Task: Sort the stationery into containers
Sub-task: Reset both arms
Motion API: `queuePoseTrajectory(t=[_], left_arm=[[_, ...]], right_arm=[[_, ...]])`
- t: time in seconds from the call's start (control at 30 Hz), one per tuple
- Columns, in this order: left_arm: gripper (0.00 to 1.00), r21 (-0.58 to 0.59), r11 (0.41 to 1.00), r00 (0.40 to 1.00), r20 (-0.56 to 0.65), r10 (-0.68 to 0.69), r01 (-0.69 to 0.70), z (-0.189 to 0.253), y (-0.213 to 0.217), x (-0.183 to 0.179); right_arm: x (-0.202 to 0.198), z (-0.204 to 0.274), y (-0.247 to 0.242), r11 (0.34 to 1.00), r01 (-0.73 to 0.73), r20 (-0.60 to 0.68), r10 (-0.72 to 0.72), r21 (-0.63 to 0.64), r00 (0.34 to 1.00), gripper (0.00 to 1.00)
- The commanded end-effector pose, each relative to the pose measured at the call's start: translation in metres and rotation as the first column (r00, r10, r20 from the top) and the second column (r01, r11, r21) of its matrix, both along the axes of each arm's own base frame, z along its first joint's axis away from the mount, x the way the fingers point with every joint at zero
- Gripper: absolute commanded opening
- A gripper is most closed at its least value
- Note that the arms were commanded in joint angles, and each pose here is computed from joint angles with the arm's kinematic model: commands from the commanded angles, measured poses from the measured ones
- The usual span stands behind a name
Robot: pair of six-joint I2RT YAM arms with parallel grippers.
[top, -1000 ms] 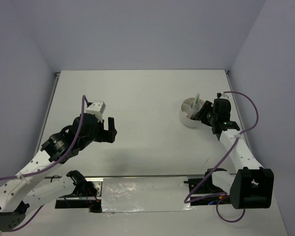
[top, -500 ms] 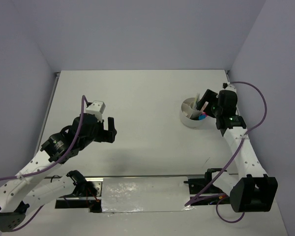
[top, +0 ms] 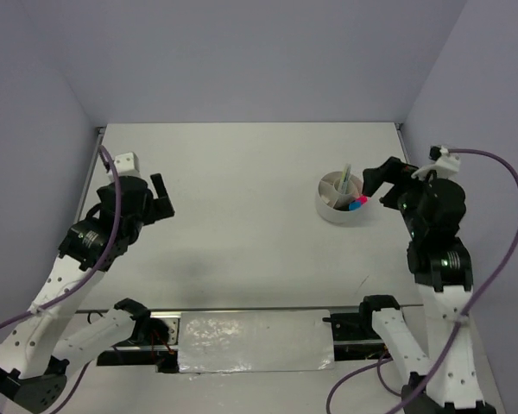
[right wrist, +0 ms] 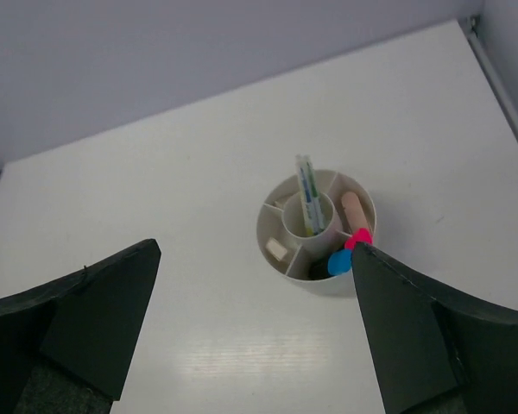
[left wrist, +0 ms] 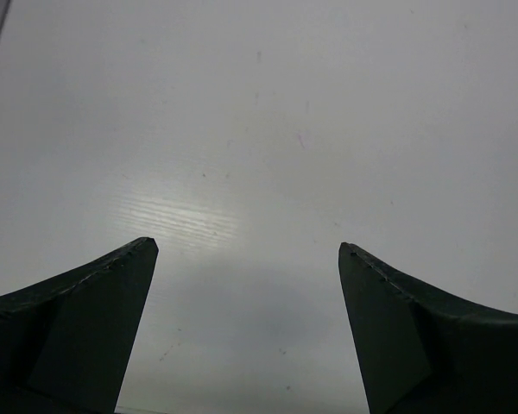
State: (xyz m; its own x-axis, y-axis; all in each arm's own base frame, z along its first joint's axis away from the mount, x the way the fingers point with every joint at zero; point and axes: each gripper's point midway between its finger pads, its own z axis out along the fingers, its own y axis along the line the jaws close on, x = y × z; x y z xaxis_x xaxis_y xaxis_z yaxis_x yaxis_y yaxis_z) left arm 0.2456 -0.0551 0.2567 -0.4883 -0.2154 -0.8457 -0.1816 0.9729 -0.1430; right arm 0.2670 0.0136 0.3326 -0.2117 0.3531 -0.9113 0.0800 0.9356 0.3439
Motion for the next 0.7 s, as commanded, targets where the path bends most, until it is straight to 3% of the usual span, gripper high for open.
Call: queuePoseTrajectory(t=[0.0, 0.27, 0.67], left_arm=[[0.99, -0.025, 0.984, 0.982, 0.062, 0.177, -0.175, 0.025, 0.038, 0.007], [0.99, -0.035, 0.951, 0.929, 0.206, 0.308, -0.307, 0.072, 0.078, -0.02], [0.99, -0.056, 0.957, 0.924, 0.251, 0.29, -0.285, 0.063, 0.09, -0.061]], right_arm=[[-0.035, 0.035, 0.006, 0.999, -0.026, 0.084, 0.029, -0.035, 0.996, 1.0], [-0.097, 0.063, 0.01, 0.996, -0.069, 0.205, 0.08, -0.064, 0.975, 1.0], [-0.12, 0.043, -0.004, 0.99, -0.039, 0.174, 0.062, -0.134, 0.983, 1.0]])
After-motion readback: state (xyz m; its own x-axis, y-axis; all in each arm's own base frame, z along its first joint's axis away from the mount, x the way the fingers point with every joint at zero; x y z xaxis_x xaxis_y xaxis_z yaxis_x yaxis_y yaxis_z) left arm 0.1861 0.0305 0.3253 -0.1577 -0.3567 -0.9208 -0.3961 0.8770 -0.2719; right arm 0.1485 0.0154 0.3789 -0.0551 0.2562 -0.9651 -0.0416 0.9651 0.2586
